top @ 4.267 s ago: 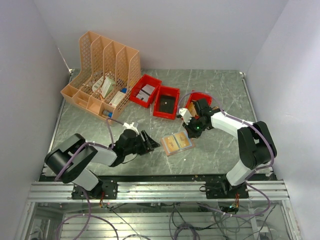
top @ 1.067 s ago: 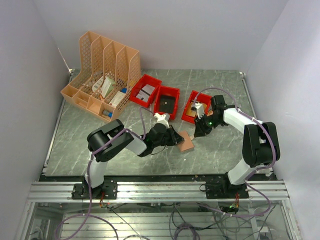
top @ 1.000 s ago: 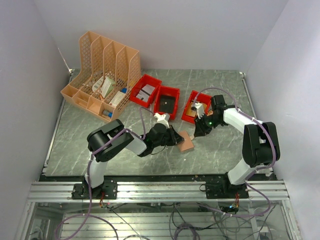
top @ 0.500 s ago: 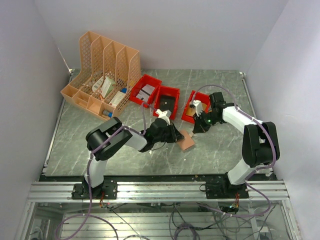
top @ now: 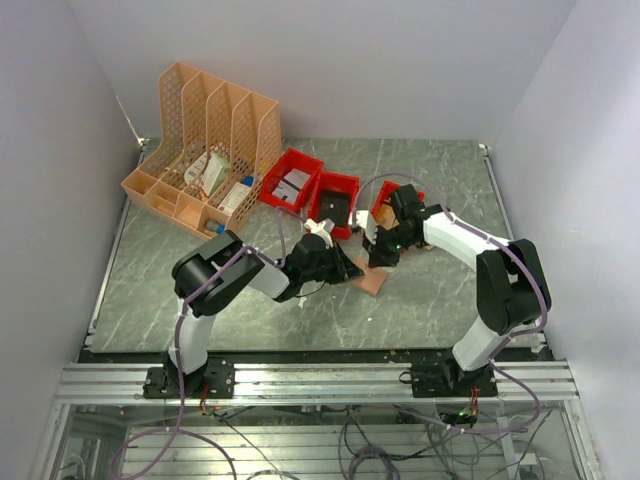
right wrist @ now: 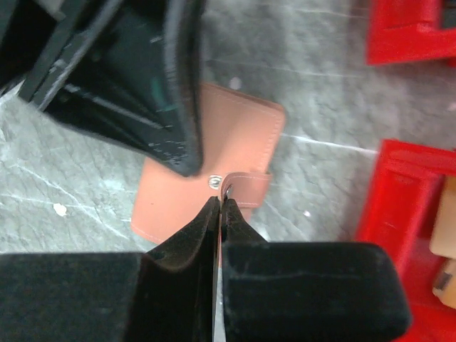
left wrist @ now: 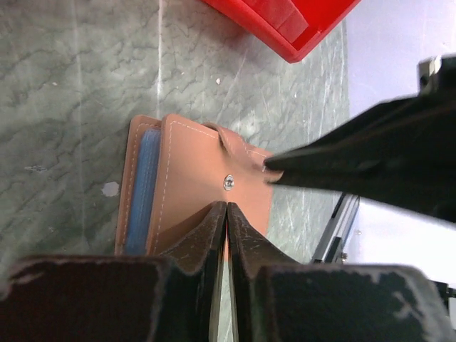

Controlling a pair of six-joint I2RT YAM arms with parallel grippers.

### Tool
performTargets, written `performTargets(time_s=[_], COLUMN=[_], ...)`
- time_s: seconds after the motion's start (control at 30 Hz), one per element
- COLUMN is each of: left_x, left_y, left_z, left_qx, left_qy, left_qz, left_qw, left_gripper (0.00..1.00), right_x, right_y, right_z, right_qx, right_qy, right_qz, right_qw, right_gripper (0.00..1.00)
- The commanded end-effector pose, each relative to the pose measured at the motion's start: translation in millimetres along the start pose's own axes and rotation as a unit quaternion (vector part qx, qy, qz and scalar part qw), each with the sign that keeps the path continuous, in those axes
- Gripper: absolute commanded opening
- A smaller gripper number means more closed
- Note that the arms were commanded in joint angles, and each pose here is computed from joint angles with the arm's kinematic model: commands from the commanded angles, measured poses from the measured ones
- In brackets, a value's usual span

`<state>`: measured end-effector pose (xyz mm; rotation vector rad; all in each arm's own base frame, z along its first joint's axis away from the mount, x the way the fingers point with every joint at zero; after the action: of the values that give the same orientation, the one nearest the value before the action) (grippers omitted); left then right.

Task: Put the credit cards into the card holder
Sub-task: Close the card holder at the center of the board.

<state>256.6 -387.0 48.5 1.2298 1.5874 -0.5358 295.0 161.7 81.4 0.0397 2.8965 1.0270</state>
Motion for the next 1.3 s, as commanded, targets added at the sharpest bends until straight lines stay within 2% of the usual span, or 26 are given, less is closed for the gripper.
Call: performTargets(time_s=[0.0, 0.17, 0.3, 0.47, 0.77, 0.87, 0.97, 1.07, 1.27], left_x=[25.7, 31.6, 34.7, 37.3, 34.6, 34.1, 33.4, 32.9, 31.9], left_y=[-2.0, -1.6, -3.6, -6.0, -5.4, -5.7, -5.6, -5.4, -5.5], left_z=[-2.1, -1.4, -1.8, -3.2, -4.5, -4.5, -4.1, -3.8, -3.9], left_qx=[0.016, 0.018, 0.02, 0.022, 0.021, 0.022, 0.022, 0.024, 0.024], left_qy=[0.013, 0.016, 0.013, 0.008, 0.003, 0.003, 0.0, 0.0, -0.001], left_qz=[-0.043, -0.049, -0.053, -0.058, -0.056, -0.056, -0.056, -0.056, -0.054], left_qw=[0.999, 0.998, 0.998, 0.998, 0.998, 0.998, 0.998, 0.998, 0.998], left_gripper=[0.16, 0.11, 0.1, 0.09, 0.09, 0.09, 0.09, 0.08, 0.09], right_x=[14.7, 21.8, 19.1, 15.2, 5.0, -3.6, -11.3, -2.8, -6.8], right_y=[-4.4, -23.5, -20.1, -5.4, 7.1, 9.6, 9.7, 8.4, 7.2], right_z=[7.8, 14.8, 14.3, 6.9, -14.2, -25.3, -36.9, -30.4, -22.1], right_qx=[0.031, 0.071, 0.064, 0.035, -0.011, -0.044, -0.075, -0.086, -0.081], right_qy=[-0.003, -0.009, -0.02, -0.033, -0.08, -0.096, -0.092, -0.055, -0.038], right_qz=[-0.074, -0.076, -0.074, -0.068, -0.074, -0.073, -0.063, -0.054, -0.016], right_qw=[0.997, 0.995, 0.995, 0.997, 0.994, 0.992, 0.991, 0.993, 0.996], right_gripper=[0.0, 0.0, 0.0, 0.24, 0.45, 0.51, 0.52, 0.53, 0.52])
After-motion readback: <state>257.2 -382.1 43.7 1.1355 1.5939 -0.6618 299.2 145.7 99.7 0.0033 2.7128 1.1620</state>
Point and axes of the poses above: each gripper's point midway between its finger pads, its own z axis out along the fingers, its own x axis along the line the jaws close on, y = z × x, the point moved 3 cm from there along -z, back along the fingers, and after that the axes turned 14 degrees about -z, right-handed, at the moved point
